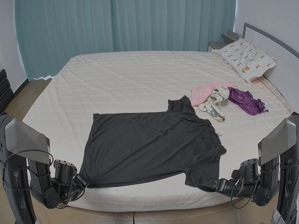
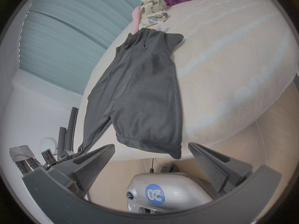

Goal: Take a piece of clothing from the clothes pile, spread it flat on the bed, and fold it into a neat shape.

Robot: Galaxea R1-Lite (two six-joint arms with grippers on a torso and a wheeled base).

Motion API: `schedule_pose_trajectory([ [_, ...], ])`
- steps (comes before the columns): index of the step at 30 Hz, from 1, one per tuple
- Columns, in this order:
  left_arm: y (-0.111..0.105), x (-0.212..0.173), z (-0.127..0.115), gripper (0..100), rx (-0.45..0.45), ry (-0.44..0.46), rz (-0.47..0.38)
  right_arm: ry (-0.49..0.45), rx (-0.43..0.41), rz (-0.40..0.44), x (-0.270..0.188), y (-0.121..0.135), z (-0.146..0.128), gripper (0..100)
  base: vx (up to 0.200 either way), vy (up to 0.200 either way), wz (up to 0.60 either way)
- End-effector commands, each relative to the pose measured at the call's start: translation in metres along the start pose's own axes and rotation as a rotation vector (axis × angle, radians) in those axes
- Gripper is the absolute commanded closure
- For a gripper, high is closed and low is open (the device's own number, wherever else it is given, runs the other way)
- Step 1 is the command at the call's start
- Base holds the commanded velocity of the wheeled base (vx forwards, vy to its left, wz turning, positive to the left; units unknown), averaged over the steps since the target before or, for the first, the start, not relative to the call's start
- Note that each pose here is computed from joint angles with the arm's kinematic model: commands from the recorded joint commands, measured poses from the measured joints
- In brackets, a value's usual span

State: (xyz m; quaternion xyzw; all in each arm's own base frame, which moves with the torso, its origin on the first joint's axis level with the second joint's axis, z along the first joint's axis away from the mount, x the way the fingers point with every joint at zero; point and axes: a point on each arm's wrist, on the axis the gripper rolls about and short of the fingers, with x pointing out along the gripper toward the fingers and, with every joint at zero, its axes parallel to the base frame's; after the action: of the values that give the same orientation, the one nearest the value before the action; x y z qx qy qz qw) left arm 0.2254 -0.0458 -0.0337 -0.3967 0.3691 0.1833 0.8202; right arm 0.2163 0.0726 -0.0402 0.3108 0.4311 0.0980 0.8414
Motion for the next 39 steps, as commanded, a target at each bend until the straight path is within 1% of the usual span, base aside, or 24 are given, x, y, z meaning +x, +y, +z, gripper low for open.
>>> schedule_pose_trajectory([
  [1,0.0,0.0,0.0,100,-0.001,-0.002,-0.003,0.023,-0.025,-0.027,0.011,0.0,-0.01,0,0.0,0.0,0.0],
  [4,0.0,0.0,0.0,100,-0.001,-0.002,-0.001,0.004,-0.029,-0.051,0.013,-0.001,-0.01,0,0.0,0.0,0.0],
  [10,-0.001,0.0,0.0,100,-0.001,-0.003,-0.002,-0.031,-0.03,-0.024,0.021,0.003,-0.003,0,0.0,0.0,0.0],
  [14,-0.001,0.0,0.0,100,-0.001,-0.003,-0.002,-0.031,-0.028,-0.026,0.023,0.003,-0.004,0,0.0,0.0,0.0],
  [15,-0.001,0.0,0.0,100,-0.003,-0.003,-0.002,-0.033,-0.027,-0.03,0.023,0.002,-0.004,100,0.0,0.0,0.0],
  [21,0.0,0.0,0.0,100,-0.001,-0.001,-0.002,-0.024,-0.013,-0.065,0.011,-0.003,-0.006,100,0.0,0.0,0.0],
  [28,0.0,-0.001,0.0,100,-0.001,-0.001,-0.002,-0.062,0.008,-0.066,-0.02,-0.003,0.003,100,0.0,0.0,0.0],
  [31,0.0,-0.002,0.0,100,-0.001,0.0,0.0,-0.067,0.015,-0.087,-0.025,-0.006,0.006,100,0.0,0.0,0.0],
  [33,0.001,-0.003,0.0,100,0.009,-0.003,0.001,-0.052,-0.013,-0.127,-0.034,-0.011,0.009,100,0.0,0.0,0.0],
  [34,0.002,-0.005,0.0,100,0.013,-0.002,0.003,-0.029,-0.024,-0.141,-0.037,-0.013,0.008,100,0.0,0.0,0.0],
  [36,0.002,-0.009,0.0,100,0.024,-0.003,0.001,0.015,-0.04,-0.149,-0.043,-0.013,0.007,100,0.0,0.0,0.0],
  [38,0.003,-0.012,0.0,100,0.033,-0.001,0.0,0.026,-0.05,-0.149,-0.046,-0.014,0.007,100,0.0,0.0,0.0],
  [39,0.004,-0.016,-0.001,100,0.055,0.002,0.001,0.034,-0.056,-0.158,-0.049,-0.015,0.007,100,0.0,0.0,0.0],
])
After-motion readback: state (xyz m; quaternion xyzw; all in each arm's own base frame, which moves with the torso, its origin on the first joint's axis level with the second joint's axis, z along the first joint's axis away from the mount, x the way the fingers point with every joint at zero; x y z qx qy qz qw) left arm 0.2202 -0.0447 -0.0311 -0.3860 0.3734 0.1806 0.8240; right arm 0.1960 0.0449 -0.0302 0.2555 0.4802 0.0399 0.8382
